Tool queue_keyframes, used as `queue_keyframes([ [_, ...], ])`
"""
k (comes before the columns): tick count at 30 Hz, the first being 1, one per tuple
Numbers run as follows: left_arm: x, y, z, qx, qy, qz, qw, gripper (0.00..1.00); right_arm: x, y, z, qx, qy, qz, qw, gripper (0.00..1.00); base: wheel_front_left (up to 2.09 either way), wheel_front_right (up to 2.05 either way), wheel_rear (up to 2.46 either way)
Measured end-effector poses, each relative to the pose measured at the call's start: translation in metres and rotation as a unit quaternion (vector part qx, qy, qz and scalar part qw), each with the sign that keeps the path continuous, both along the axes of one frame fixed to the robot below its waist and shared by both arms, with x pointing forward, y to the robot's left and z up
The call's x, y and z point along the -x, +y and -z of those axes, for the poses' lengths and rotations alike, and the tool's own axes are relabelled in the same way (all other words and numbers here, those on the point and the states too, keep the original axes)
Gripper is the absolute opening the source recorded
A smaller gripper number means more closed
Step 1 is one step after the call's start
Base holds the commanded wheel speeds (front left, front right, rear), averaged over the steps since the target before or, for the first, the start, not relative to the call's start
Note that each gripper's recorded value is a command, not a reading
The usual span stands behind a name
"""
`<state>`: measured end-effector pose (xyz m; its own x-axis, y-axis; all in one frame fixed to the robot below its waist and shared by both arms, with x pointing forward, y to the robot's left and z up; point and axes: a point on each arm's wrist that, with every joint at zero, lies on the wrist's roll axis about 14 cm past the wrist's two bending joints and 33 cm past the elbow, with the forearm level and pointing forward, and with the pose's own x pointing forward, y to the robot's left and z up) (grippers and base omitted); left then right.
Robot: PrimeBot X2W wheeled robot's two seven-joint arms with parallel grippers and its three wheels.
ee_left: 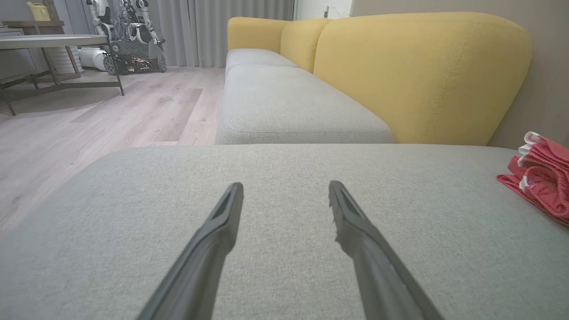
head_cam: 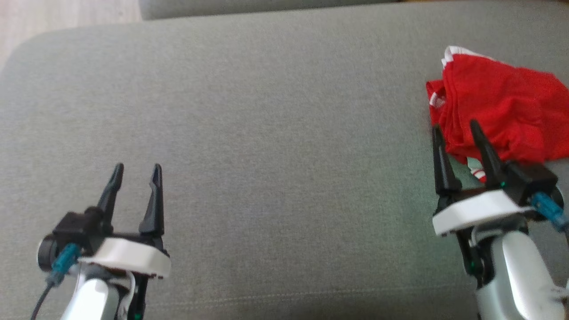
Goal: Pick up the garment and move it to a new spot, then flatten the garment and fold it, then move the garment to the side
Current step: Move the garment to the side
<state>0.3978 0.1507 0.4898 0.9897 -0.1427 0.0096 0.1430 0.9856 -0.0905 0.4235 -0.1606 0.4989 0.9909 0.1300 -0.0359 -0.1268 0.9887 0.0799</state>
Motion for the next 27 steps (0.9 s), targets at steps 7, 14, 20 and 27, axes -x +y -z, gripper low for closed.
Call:
queue_keyframes([
  [7,0.025,0.005,-0.007,-0.003,-0.004,-0.007,1.0,1.0,0.027,0.01,-0.008,-0.004,0.003,-0.013,1.0,1.0,0.0,0.0,0.0],
  [14,0.045,0.01,-0.011,-0.018,-0.009,-0.012,1.0,1.0,0.052,0.01,-0.01,-0.003,0.013,-0.013,1.0,1.0,0.0,0.0,0.0],
  [20,0.057,0.008,-0.013,-0.018,-0.009,-0.012,1.0,1.0,0.065,0.005,-0.013,-0.003,0.011,-0.005,1.0,1.0,0.0,0.0,0.0],
  [27,0.065,0.01,-0.014,-0.022,-0.009,-0.017,1.0,1.0,0.071,-0.001,-0.016,-0.003,0.009,0.003,1.0,1.0,0.0,0.0,0.0],
])
